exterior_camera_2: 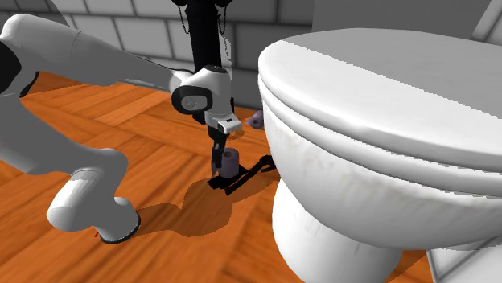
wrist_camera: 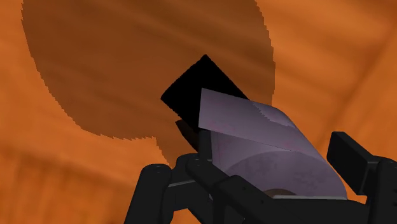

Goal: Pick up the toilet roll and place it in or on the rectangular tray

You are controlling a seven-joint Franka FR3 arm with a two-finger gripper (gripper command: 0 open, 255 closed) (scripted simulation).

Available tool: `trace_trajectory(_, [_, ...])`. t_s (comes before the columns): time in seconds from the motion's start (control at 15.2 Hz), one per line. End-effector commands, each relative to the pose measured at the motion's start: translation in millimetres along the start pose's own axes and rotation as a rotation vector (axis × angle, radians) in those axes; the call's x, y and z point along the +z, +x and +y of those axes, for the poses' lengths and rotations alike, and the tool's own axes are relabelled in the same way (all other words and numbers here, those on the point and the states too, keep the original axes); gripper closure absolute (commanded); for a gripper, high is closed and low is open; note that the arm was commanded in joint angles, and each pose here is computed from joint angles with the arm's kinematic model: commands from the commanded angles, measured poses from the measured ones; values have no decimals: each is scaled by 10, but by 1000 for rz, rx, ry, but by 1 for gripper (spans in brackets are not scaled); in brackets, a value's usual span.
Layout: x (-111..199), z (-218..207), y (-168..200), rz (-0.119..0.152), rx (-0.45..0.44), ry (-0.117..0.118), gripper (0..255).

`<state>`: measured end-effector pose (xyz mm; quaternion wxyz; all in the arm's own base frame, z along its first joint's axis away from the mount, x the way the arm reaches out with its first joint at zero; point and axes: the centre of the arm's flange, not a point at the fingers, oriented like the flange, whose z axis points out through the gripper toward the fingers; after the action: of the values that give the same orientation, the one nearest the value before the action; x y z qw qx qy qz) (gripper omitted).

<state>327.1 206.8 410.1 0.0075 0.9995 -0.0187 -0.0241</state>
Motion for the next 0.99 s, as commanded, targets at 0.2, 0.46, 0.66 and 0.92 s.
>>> trace_trajectory(0.2, [151,0,5,1,0,0,255])
trace_trajectory(0.46, [151,0,5,1,0,0,255])
trace_trajectory(0.66, [151,0,5,1,0,0,0])
trace_trajectory(0.92, [151,0,5,1,0,0,0])
